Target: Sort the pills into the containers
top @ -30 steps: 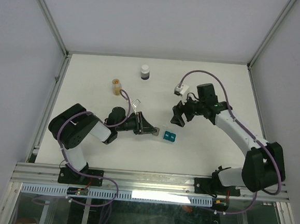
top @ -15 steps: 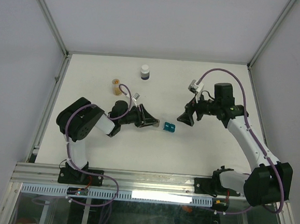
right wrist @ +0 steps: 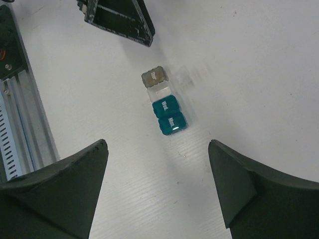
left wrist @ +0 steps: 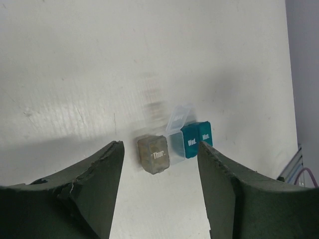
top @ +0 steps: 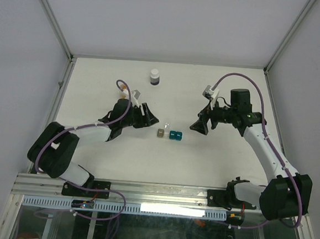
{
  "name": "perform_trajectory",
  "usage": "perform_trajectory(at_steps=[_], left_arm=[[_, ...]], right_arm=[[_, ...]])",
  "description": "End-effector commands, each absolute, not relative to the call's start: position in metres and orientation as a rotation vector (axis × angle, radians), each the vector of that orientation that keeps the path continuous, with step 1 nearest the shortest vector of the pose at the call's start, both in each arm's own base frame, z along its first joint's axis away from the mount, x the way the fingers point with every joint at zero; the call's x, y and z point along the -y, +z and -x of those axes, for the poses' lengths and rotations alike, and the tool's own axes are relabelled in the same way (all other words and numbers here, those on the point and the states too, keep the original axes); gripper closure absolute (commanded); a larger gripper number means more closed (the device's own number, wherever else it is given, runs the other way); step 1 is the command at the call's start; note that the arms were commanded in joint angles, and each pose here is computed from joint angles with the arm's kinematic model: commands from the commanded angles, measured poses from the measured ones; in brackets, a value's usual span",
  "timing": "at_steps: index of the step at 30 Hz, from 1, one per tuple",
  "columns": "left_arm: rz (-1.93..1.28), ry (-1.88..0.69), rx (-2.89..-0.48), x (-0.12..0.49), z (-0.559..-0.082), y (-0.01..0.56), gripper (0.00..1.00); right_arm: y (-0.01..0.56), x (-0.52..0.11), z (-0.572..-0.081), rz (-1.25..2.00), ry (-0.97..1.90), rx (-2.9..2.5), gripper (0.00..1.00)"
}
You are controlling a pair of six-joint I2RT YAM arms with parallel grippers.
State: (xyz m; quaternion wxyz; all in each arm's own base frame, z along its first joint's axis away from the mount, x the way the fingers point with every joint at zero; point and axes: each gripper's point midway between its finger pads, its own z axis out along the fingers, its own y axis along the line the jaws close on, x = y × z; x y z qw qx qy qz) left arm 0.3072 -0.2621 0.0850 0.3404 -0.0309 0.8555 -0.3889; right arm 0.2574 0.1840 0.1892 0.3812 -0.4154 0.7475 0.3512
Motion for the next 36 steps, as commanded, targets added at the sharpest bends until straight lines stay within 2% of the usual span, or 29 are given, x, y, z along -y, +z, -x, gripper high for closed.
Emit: perform_trajectory(at_steps=[1, 3, 5, 9, 13, 15, 18, 21, 30, 34, 36], left_arm=[[-0.036, -0.778, -2.06, 0.235, -0.332, 0.141, 0.38], [-0.08, -0.736, -1.952, 0.23, -0.34, 0.173, 0.35], [-0.099, -0.668, -1.874, 0.223, -0.351, 0.195, 0.16], [-0.122, -0.487, -1.808, 0.209, -0.384, 0.225, 0.01], [-0.085, -0.296, -1.858, 0.186, -0.413, 0.227, 0.01], [-0.042, -0.174, -1.918, 0.166, -0.428, 0.22, 0.01], [0.04, 0.053, -2.023, 0.123, -0.45, 0.21, 0.01], [0.055, 0.137, -2.111, 0.101, -0.47, 0.197, 0.01], [0.011, 0.042, -2.296, 0.102, -0.502, 0.139, 0.02], [-0.013, -0.051, -2.352, 0.115, -0.503, 0.116, 0.08], [-0.014, -0.071, -2.379, 0.118, -0.503, 0.108, 0.14]], right_arm=[[0.22, -0.185, -0.258, 1.08, 0.874, -1.796, 0.15], [0.227, -0.186, -0.259, 1.083, 0.86, -1.77, 0.15], [0.237, -0.186, -0.263, 1.088, 0.842, -1.734, 0.15], [0.262, -0.189, -0.271, 1.093, 0.82, -1.692, 0.15], [0.279, -0.191, -0.282, 1.096, 0.801, -1.657, 0.15], [0.291, -0.21, -0.25, 1.08, 1.117, -1.614, 0.13], [0.275, -0.202, -0.25, 1.016, 1.176, -1.623, 0.12], [0.259, -0.197, -0.249, 0.971, 1.199, -1.634, 0.11], [0.249, -0.187, -0.253, 0.922, 1.172, -1.653, 0.11], [0.247, -0.184, -0.254, 0.914, 1.165, -1.656, 0.11], [0.247, -0.183, -0.254, 0.912, 1.167, -1.656, 0.1]])
